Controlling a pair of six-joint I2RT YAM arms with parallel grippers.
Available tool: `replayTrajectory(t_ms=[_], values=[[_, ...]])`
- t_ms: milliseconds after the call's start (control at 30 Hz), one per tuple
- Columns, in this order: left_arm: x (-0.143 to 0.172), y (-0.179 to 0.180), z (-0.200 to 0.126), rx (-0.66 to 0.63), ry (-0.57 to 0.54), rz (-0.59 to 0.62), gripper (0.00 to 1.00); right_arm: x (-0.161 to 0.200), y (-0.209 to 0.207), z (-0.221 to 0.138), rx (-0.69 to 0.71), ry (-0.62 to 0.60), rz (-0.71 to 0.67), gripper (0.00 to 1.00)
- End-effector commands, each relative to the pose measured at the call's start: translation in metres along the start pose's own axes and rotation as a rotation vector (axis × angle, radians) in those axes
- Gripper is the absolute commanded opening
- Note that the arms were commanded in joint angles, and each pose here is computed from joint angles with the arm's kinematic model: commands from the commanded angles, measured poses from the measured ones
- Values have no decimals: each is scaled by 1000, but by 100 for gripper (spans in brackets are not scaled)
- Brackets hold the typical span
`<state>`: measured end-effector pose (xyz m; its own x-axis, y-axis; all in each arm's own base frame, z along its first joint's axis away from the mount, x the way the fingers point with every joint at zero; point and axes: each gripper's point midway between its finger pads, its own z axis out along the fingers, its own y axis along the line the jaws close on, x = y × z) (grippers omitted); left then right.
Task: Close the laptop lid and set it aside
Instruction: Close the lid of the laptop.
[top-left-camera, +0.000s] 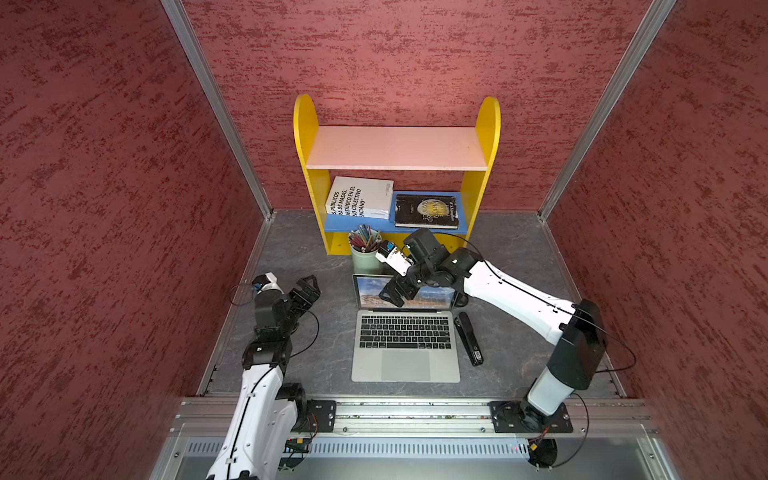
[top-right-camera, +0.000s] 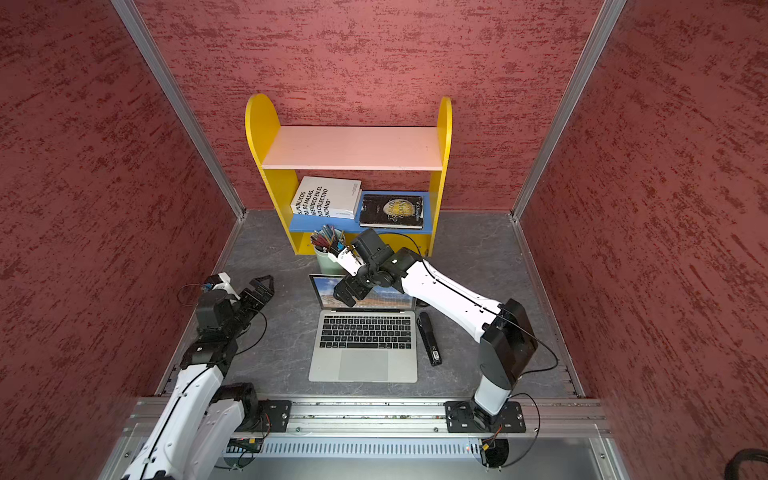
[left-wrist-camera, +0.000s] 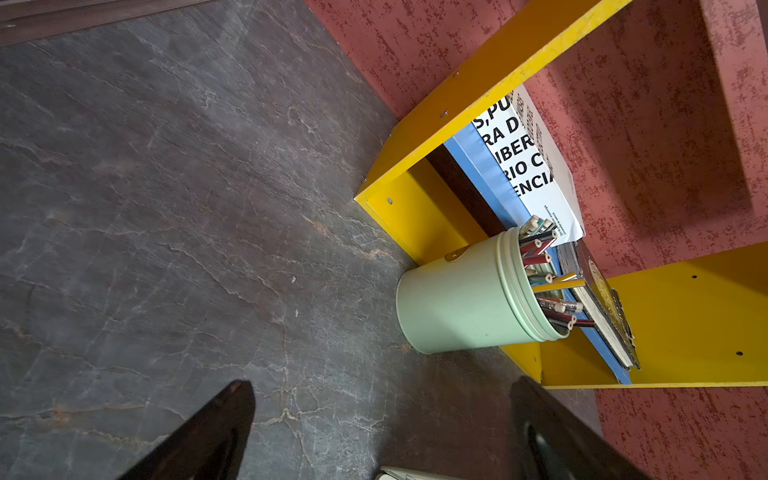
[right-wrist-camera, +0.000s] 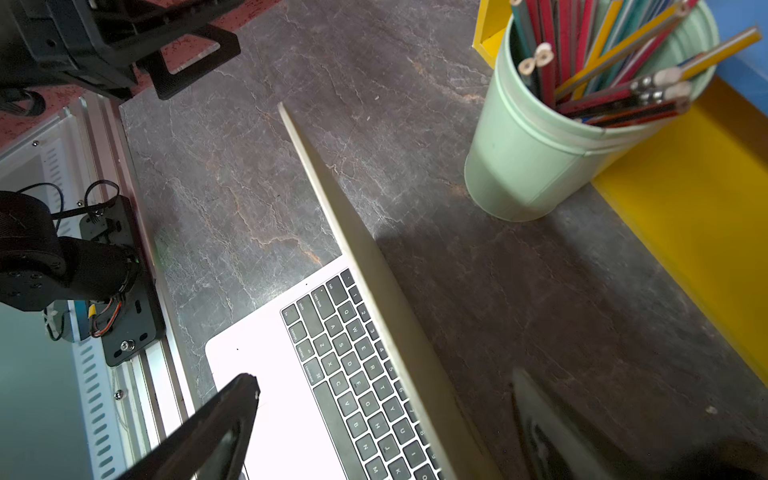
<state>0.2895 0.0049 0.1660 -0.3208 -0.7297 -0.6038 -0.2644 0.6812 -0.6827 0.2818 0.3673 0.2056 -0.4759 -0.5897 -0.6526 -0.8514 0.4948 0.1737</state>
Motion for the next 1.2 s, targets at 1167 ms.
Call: replayTrajectory(t_ms=[1167], values=[[5, -2, -1, 21, 16, 1, 100, 89, 56, 27, -98, 286, 46, 98]])
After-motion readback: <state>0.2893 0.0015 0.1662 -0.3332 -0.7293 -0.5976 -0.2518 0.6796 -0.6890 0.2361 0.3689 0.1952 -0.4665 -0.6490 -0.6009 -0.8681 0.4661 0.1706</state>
